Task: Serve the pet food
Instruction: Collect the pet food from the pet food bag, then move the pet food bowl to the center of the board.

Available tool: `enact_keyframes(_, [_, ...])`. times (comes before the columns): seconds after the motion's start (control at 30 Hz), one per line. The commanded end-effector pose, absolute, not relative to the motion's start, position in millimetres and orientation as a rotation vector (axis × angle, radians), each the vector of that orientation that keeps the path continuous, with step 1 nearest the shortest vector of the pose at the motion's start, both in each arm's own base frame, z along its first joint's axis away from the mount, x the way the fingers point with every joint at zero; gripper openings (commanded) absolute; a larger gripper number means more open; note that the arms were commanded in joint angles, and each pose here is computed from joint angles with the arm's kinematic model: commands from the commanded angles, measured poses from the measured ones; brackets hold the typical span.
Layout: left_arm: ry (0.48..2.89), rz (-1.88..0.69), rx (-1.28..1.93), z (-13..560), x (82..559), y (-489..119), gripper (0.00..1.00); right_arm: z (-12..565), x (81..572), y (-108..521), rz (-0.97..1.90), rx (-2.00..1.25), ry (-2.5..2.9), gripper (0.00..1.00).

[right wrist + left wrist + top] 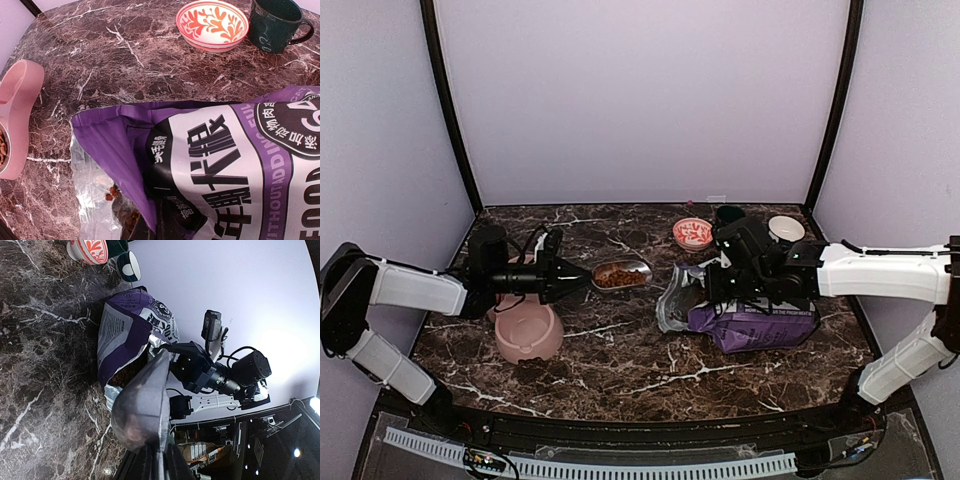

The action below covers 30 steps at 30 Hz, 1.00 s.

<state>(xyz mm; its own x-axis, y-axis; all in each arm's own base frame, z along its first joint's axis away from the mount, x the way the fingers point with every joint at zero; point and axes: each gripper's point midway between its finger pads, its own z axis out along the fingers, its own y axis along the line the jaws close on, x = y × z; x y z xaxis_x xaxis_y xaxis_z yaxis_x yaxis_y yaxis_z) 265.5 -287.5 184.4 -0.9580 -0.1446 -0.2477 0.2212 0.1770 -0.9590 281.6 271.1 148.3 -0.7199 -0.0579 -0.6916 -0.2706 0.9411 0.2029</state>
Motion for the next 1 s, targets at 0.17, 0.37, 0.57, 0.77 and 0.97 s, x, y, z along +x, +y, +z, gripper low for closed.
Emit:
enact_keyframes(0.17, [2.105, -1.792, 0.049, 193, 265, -259, 0.0, 148, 297, 252, 0.268, -0.163, 2.334, 0.0])
enact_keyframes(0.37, [2.117, -1.739, -0.005, 187, 267, -238, 0.0, 147, 297, 252, 0.269, -0.165, 2.336, 0.0])
enact_keyframes(0.57, [2.113, -1.683, -0.058, 187, 270, -217, 0.0, 146, 298, 254, 0.268, -0.17, 2.338, 0.0])
enact_keyframes(0.77, [2.098, -1.626, -0.145, 183, 275, -192, 0.0, 145, 298, 255, 0.269, -0.177, 2.343, 0.0])
enact_keyframes(0.97, [2.082, -1.575, -0.261, 175, 283, -164, 0.0, 145, 299, 255, 0.268, -0.175, 2.344, 0.0])
